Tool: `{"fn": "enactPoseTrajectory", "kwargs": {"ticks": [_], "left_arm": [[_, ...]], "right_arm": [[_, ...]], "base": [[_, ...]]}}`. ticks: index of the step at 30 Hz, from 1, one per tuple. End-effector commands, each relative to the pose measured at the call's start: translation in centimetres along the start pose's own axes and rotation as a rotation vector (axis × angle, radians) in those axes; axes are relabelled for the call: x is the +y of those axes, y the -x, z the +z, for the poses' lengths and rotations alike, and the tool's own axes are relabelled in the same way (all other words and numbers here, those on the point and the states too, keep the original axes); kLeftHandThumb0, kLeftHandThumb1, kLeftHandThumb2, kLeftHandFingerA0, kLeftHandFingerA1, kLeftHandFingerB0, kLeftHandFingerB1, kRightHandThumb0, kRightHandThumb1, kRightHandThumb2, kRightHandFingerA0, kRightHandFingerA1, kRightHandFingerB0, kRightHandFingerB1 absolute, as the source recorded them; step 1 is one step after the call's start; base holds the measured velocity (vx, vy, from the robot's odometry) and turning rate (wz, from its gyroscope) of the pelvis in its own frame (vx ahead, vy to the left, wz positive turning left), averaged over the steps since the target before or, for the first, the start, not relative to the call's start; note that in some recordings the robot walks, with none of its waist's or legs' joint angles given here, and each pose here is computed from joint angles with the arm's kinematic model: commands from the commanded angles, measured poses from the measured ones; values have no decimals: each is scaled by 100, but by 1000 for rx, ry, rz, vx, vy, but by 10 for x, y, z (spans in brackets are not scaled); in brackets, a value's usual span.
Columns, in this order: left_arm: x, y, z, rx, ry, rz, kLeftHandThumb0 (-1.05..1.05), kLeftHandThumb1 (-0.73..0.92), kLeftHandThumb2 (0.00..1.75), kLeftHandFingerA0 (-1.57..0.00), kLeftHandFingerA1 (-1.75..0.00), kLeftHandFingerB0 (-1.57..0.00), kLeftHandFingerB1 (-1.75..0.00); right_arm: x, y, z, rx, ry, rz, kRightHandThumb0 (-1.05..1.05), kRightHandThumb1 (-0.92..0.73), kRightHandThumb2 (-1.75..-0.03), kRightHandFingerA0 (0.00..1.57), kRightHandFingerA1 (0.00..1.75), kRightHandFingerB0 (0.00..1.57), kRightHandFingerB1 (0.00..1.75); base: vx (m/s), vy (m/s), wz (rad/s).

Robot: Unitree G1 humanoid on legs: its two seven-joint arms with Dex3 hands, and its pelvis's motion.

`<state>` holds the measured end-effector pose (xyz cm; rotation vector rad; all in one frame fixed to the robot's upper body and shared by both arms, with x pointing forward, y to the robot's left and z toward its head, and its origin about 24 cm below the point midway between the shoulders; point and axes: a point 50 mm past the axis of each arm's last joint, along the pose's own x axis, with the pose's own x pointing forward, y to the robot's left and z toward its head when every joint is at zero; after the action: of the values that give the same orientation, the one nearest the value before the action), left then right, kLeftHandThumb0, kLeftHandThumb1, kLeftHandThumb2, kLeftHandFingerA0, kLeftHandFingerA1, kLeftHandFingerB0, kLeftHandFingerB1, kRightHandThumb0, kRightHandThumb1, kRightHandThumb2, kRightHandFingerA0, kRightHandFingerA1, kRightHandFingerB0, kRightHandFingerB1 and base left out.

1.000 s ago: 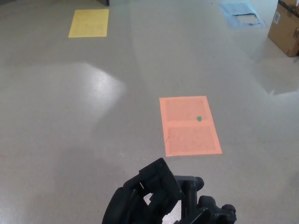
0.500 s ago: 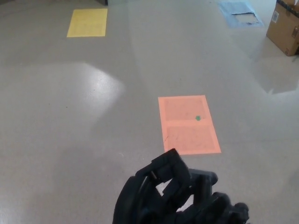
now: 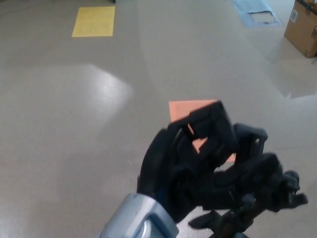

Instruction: A phone stand is kept on the floor and the robot uses both its hands to grab it and uses its left hand to extend the phone stand by pulling it upwards

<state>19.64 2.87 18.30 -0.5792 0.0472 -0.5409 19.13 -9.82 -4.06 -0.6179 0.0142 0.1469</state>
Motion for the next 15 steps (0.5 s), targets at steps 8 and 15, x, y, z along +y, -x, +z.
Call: {"fn": "enactPoseTrajectory", "kwargs": {"ticks": [8, 15], "left_arm": [[-44, -2, 44, -46, 112, -163, 6, 48, 90, -104, -175, -75, -175], [-51, -2, 63, -116, 98, -209, 5, 49, 91, -105, -175, -76, -175]], "right_arm": [[1, 4, -1, -22, -150, -47, -10, -77, -74, 98, 175, 66, 175], [2, 3, -2, -5, -156, -49, -7, -73, -81, 97, 175, 68, 175]], "base": [[0, 0, 0], [0, 0, 0]]}}
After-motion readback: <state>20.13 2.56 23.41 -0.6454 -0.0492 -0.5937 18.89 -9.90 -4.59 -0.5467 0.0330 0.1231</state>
